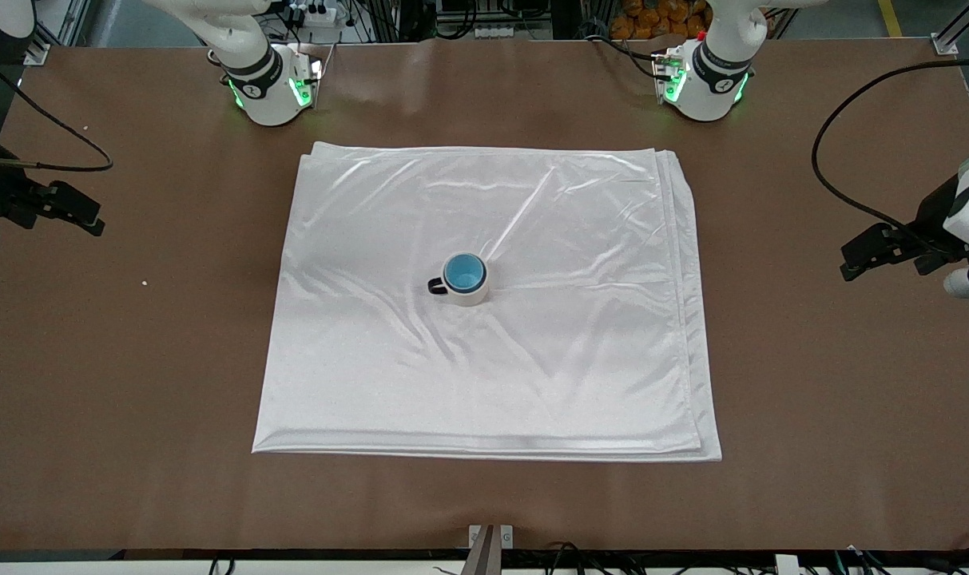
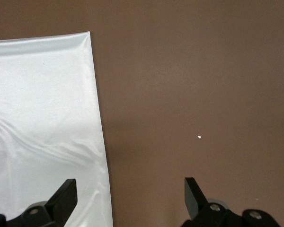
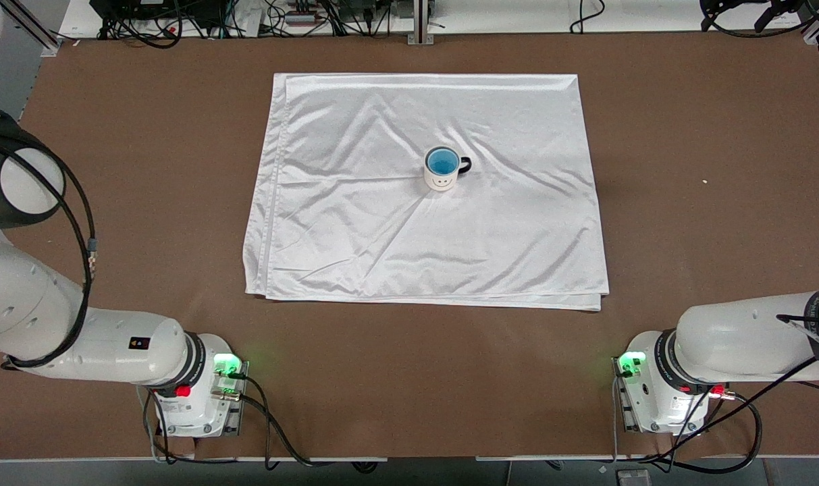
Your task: Place blue cup into white mug on cloth
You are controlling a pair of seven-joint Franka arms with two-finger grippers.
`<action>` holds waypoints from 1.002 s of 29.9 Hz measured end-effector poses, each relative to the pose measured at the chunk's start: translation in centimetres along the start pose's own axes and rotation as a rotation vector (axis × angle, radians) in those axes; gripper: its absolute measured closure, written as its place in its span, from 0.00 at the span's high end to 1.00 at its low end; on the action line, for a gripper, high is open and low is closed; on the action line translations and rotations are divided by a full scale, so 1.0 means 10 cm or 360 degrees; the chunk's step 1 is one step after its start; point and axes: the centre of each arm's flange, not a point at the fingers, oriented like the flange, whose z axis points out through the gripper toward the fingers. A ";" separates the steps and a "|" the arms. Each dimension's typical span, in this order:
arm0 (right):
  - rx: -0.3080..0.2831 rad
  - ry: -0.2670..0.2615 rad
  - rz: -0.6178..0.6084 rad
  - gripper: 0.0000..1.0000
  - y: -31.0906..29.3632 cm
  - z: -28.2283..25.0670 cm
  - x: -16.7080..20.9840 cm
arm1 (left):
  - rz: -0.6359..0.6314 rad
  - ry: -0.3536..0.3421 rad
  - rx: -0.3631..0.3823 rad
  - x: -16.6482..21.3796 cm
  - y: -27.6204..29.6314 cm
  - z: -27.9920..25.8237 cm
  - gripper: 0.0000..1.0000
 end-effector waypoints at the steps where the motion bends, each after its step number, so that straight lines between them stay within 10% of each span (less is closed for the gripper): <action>1: 0.0000 0.0000 0.0000 1.00 0.00 0.00 0.00 | 0.0000 0.0000 0.0000 0.00 0.00 0.00 1.00; 30: 0.0002 0.0000 0.0001 1.00 0.00 0.00 0.00 | 0.0000 -0.0026 0.0004 -0.02 0.00 0.01 1.00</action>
